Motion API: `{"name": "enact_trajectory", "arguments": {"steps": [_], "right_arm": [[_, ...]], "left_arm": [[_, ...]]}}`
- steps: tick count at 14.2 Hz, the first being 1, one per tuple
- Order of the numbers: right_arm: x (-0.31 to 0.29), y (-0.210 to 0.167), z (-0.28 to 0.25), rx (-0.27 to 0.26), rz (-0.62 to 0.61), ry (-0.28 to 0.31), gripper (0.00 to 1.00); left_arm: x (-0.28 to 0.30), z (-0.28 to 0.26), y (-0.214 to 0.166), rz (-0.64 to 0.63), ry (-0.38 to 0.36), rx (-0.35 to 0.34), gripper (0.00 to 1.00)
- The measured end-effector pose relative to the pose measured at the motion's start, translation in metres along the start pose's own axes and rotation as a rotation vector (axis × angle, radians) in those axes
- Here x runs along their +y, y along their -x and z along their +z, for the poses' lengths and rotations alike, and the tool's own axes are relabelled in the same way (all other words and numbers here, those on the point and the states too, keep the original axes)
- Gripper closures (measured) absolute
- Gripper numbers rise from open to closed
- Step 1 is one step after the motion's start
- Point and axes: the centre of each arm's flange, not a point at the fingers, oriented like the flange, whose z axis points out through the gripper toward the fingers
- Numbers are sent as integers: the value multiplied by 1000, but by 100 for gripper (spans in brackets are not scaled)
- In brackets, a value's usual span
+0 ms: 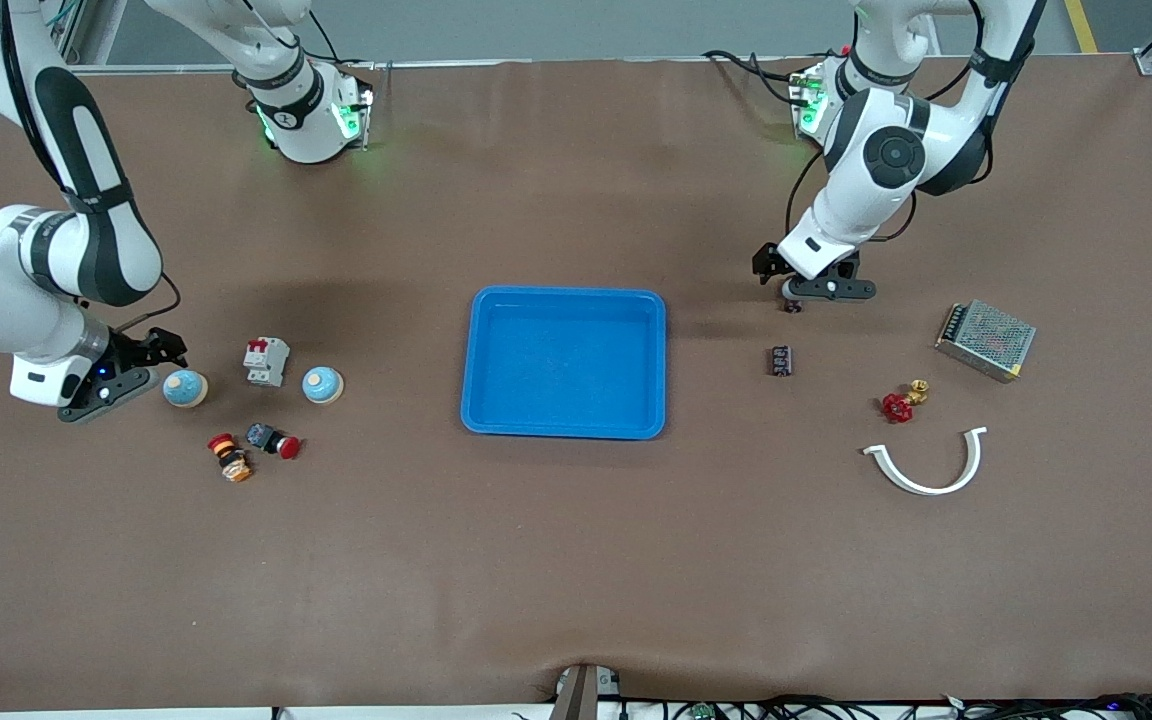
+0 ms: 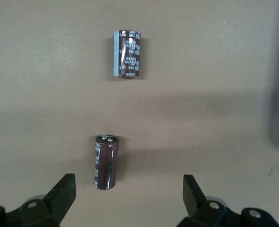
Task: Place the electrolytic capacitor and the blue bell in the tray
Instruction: 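Grasp the capacitor with the left gripper while the right gripper grasps the bell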
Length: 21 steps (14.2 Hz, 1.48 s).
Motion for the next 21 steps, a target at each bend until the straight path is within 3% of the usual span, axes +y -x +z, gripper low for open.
{"name": "enact_trajectory", "arguments": {"steps": [7,15,21], "right_arm": [[5,5,25,-10,-12,-7,0],[3,4,43,-19,-28,-13,0],[2,4,58,-26,-30,-16,0]], "left_arm": [[-5,37,8,9,23,25,0],[-29,46,5,73,-30,20,0],[-33,51,8,63,-22,35,0]]}}
